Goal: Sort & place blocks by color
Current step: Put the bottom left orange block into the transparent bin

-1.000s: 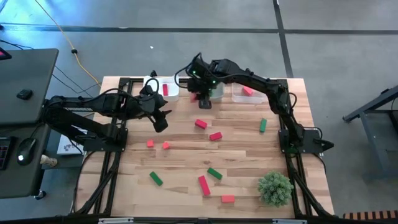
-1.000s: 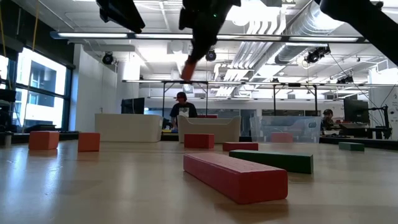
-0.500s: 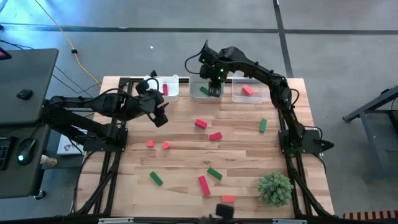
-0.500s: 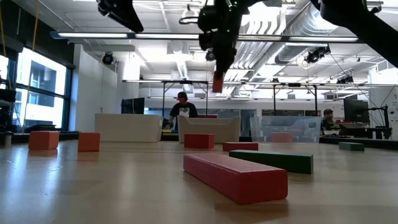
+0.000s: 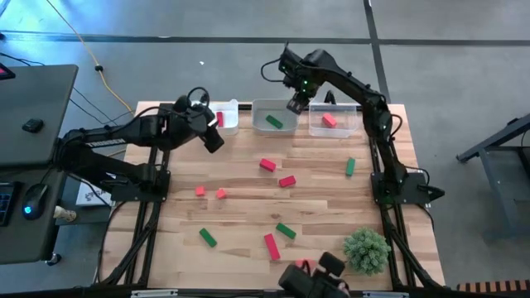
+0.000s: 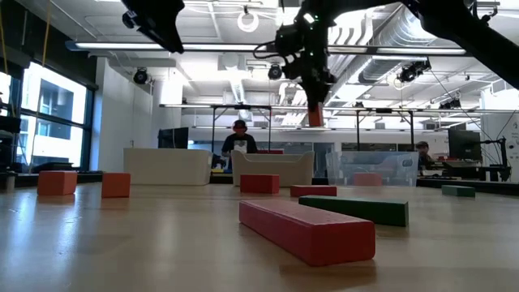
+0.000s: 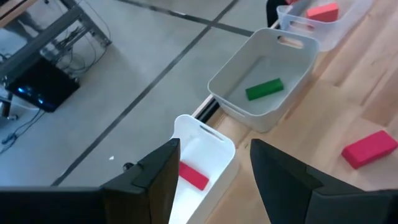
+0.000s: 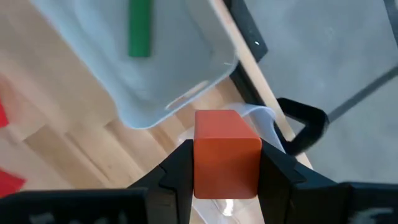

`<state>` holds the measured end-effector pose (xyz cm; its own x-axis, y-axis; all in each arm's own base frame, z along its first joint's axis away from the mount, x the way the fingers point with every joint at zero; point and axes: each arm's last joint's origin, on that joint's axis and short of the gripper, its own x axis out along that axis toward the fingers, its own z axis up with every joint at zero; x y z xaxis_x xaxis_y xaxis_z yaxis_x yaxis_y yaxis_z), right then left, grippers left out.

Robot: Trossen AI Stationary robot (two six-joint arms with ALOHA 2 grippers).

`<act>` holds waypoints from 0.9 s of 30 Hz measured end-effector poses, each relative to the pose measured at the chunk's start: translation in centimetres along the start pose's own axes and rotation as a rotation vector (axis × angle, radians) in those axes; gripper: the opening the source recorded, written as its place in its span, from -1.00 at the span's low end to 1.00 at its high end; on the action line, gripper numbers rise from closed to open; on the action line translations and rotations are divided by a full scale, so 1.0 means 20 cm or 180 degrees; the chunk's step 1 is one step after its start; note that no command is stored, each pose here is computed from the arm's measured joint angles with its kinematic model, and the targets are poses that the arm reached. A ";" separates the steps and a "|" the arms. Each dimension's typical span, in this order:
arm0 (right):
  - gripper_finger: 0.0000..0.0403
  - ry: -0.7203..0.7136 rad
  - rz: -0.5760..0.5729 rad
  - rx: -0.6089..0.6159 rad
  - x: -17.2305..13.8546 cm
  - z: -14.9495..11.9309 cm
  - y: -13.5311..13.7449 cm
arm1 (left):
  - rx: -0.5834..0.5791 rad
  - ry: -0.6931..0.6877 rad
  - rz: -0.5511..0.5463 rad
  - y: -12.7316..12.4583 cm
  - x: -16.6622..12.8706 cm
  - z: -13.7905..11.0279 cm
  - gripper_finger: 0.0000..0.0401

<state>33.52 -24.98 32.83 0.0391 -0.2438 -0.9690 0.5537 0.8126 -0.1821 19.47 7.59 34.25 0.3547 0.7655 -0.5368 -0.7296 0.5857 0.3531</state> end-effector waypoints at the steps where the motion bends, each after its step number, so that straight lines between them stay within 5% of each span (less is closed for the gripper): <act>1: -0.45 0.0005 -0.0041 0.0062 0.00 0.00 -0.01 | -0.0014 0.0011 0.0006 0.01 0.01 0.00 -0.08; 11: -0.45 0.0120 -0.0297 0.0599 0.05 -0.02 -0.12 | 0.0015 0.0070 0.0113 0.05 0.03 0.00 -0.08; 20: -0.45 0.0665 -0.0408 0.0531 0.18 -0.16 -0.11 | 0.0026 0.0100 0.0172 0.07 0.05 0.00 -0.08; 27: -0.45 0.0680 -0.0346 0.0611 0.24 -0.27 -0.13 | -0.0010 0.0124 0.0096 0.08 0.06 0.00 -0.08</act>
<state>27.83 -25.39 27.84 -0.1935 -0.1905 -0.9624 0.6929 0.6680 -0.2716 18.72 9.44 34.20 0.3095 0.7717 -0.5556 -0.7415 0.5617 0.3671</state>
